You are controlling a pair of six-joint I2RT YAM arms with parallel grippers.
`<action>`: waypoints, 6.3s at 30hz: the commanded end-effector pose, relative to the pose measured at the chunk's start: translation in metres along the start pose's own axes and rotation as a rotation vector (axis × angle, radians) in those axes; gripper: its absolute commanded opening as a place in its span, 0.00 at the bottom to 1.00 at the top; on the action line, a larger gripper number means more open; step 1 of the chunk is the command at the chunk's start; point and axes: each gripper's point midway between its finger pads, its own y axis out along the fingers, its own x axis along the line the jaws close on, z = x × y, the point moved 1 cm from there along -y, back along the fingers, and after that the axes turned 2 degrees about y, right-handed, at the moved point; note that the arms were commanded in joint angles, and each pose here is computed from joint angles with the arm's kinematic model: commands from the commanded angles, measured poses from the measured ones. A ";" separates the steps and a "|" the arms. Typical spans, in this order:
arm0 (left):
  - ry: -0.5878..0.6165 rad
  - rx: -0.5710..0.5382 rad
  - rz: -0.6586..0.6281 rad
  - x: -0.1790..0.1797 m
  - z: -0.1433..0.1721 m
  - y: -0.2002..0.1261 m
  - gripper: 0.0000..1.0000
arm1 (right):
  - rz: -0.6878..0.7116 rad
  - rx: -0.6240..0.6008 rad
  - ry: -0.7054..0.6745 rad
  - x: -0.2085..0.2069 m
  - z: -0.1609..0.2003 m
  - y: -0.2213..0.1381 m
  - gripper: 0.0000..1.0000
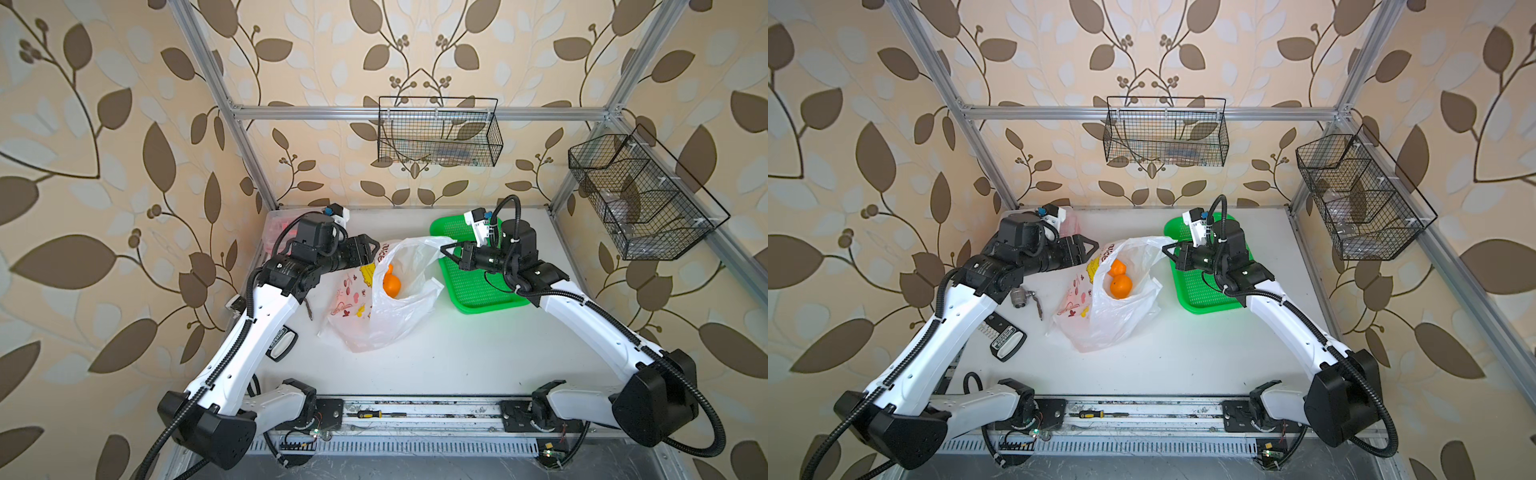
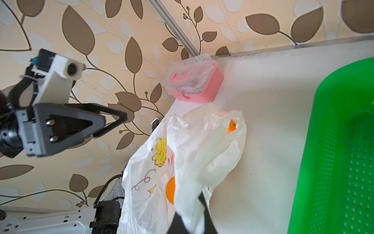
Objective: Place the oranges into plastic bags & tie knots
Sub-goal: Adjust the plastic bag at the center of the board.
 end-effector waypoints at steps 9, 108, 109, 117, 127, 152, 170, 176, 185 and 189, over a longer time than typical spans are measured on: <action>0.589 0.054 0.192 -0.130 0.084 0.000 0.82 | 0.031 -0.071 -0.007 0.004 -0.026 -0.005 0.00; 0.671 -0.094 0.561 -0.146 -0.044 -0.035 0.00 | -0.291 -0.102 -0.745 0.178 -0.006 -0.078 0.77; 0.673 -0.092 0.574 -0.147 -0.043 -0.037 0.00 | -0.313 -0.100 -0.753 0.181 -0.006 -0.071 0.78; 0.705 -0.080 0.680 -0.158 -0.032 -0.047 0.00 | -0.416 -0.071 -0.761 0.178 -0.001 -0.015 0.85; 0.693 -0.085 0.700 -0.159 -0.032 -0.044 0.06 | -0.519 -0.070 -0.696 0.186 0.006 0.002 0.29; 0.482 -0.257 0.735 -0.103 0.011 -0.026 0.90 | -0.490 -0.094 -0.630 0.186 -0.001 -0.004 0.00; 0.495 -0.213 0.772 -0.099 0.023 -0.013 0.07 | -0.479 -0.148 -0.678 0.190 -0.024 -0.004 0.60; 0.505 -0.204 0.783 -0.100 0.026 -0.013 0.04 | -0.449 -0.175 -0.695 0.187 -0.040 0.004 0.67; 0.502 -0.193 0.776 -0.099 0.025 -0.009 0.08 | -0.560 -0.148 -0.738 0.198 -0.034 0.002 0.37; 0.515 -0.217 0.737 -0.099 0.017 -0.011 0.51 | -0.569 -0.160 -0.734 0.202 -0.037 -0.003 0.00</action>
